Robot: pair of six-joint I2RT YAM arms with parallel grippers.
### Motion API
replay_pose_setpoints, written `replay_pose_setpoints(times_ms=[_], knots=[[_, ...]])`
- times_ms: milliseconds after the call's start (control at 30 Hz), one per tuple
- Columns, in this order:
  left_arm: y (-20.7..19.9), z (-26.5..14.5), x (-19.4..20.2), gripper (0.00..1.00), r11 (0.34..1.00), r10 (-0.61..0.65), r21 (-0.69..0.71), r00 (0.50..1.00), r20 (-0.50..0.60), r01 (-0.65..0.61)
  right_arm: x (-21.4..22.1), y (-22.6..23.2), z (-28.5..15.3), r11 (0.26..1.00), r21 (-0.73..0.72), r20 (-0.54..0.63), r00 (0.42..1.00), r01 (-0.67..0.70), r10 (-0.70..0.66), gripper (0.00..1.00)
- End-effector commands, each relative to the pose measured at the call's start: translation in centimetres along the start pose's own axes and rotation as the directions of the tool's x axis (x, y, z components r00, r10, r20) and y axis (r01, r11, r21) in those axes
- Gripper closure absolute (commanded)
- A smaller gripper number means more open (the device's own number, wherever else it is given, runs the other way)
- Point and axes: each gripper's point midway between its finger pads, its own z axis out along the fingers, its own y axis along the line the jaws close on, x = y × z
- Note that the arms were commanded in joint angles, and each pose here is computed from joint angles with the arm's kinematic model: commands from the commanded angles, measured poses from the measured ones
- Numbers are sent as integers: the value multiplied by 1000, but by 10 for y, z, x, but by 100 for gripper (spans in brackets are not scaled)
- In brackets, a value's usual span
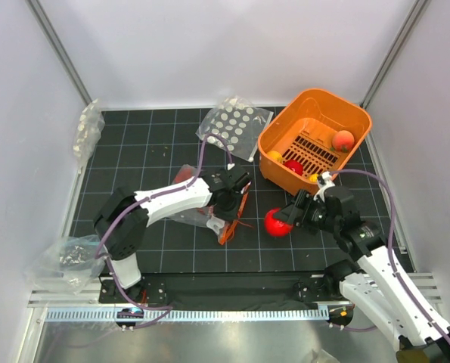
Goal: Place the food in the zip-top bag and seal the zipper
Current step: Open the zipper of the food storage bag at the center of the board, then place the fake fruit in the zipper food storage bag.
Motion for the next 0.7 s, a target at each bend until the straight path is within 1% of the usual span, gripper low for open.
replay_pose_setpoints(times_ms=[0,100,233,300,333,367,400,500,533,567,600,633,667], knots=[[-5,-31,-15,100,1000,-3,21,997,77,2,3,10,11,996,-76,-5,999,-42,42,82],[-7,-44,-21,100,1000,5,22,995,98,-7,4,8,21,995,-85,-2,998,-57,57,83],[-2,-60,-31,100,1000,7,-15,991,133,-5,3,13,37,991,-113,-2,997,-75,75,83],[0,-63,-32,100,1000,2,-20,989,147,1,13,13,47,985,-125,-36,992,-121,117,83],[-1,-66,-34,100,1000,-1,-16,987,159,3,10,20,54,981,-152,-25,993,-121,118,83],[-1,-67,-35,100,1000,-6,-15,986,166,9,14,19,59,979,-156,-30,992,-127,124,83],[-2,-69,-37,100,1000,-10,-10,985,172,12,11,21,64,979,-153,-7,990,-137,137,83],[-3,-73,-38,100,1000,-20,-4,983,181,21,13,34,81,981,-159,-6,994,-111,112,84],[-4,-76,-39,100,1000,-22,0,982,187,23,9,50,83,974,-203,6,995,-99,102,84],[-4,-77,-39,100,1000,-24,5,982,188,24,13,48,95,979,-177,-12,995,-104,104,84],[-4,-78,-39,100,1000,-31,7,981,189,30,14,51,100,979,-177,-13,995,-104,103,84],[-5,-79,-38,100,999,-34,9,981,190,33,8,65,104,973,-211,6,995,-94,98,84],[-5,-83,-38,100,999,-39,19,980,195,36,10,64,113,976,-195,-4,995,-95,96,84]])
